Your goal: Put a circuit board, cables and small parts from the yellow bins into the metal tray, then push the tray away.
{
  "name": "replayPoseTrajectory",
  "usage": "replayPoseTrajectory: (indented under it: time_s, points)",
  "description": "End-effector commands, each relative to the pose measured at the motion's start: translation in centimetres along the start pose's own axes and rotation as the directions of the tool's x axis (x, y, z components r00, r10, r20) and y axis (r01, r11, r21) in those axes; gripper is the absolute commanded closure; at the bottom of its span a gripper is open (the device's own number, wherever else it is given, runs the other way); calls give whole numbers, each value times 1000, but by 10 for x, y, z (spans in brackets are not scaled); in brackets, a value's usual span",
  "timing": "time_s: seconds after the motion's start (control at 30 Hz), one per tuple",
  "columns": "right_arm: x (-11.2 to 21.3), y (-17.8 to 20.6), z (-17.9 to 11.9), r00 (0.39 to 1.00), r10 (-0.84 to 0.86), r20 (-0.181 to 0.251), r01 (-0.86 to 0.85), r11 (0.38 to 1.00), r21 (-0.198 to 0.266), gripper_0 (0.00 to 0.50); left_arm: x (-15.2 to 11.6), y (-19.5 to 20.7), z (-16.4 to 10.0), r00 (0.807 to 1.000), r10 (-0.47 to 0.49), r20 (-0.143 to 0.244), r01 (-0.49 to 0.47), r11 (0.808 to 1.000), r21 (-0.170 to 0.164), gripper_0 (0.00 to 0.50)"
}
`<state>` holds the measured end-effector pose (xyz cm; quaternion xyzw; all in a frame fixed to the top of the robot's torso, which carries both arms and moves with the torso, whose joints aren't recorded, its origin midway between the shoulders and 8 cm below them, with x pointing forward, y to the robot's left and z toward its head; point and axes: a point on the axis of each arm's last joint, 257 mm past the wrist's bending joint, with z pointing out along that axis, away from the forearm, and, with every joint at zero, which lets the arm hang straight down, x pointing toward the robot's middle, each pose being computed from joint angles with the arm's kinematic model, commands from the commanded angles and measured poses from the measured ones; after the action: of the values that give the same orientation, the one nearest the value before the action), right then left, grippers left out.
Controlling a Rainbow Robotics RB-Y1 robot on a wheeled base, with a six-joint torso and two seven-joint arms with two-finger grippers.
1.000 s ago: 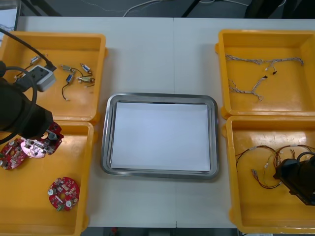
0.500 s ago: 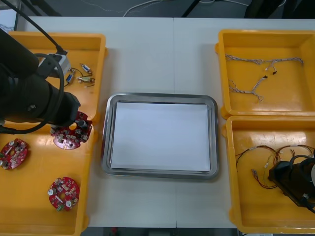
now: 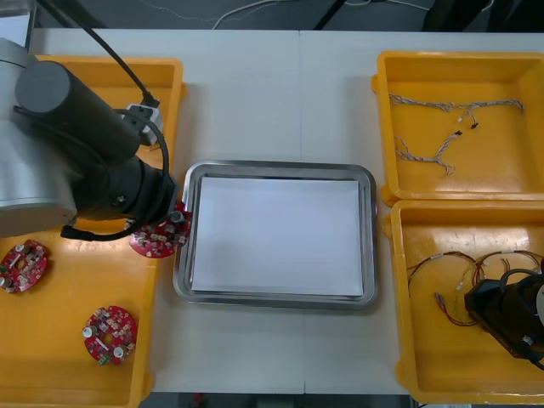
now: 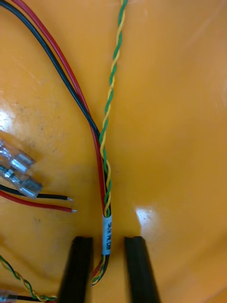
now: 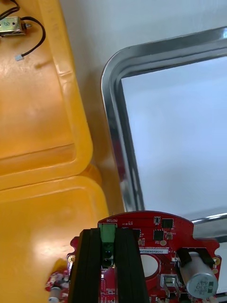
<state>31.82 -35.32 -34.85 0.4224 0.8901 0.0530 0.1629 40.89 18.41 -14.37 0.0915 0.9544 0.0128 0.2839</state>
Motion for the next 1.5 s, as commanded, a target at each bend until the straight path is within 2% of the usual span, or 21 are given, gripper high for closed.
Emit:
replayPoseTrajectory:
  time_s: [0.03,0.27,0.47,0.67,0.97,1.2,1.33,1.5]
  points:
    - [10,0,0,999,48,-2,-48,999,-6,500,-24,-29,3,995,-87,50,85,996,40,500]
    - [0,10,-5,999,29,13,-29,999,-23,500,-26,-38,24,994,-94,51,93,995,23,500]
    - [-12,22,-31,998,-29,51,30,999,-26,500,-24,-47,42,994,-96,50,96,995,4,500]
    - [-18,25,-60,993,-90,82,91,996,-18,500,-20,-61,53,994,-102,30,102,995,11,500]
    - [-23,33,-94,965,-227,130,232,973,-21,500,-8,-78,74,996,-86,28,86,996,-12,500]
    - [-25,39,-121,896,-423,134,430,902,-35,500,11,-76,86,997,-74,28,75,997,-20,500]
    - [-27,39,-135,830,-537,149,544,839,-9,500,21,-77,89,998,-61,24,61,998,-21,500]
    - [-33,45,-151,728,-658,193,669,743,15,500,28,-75,92,998,-53,31,54,998,-24,500]
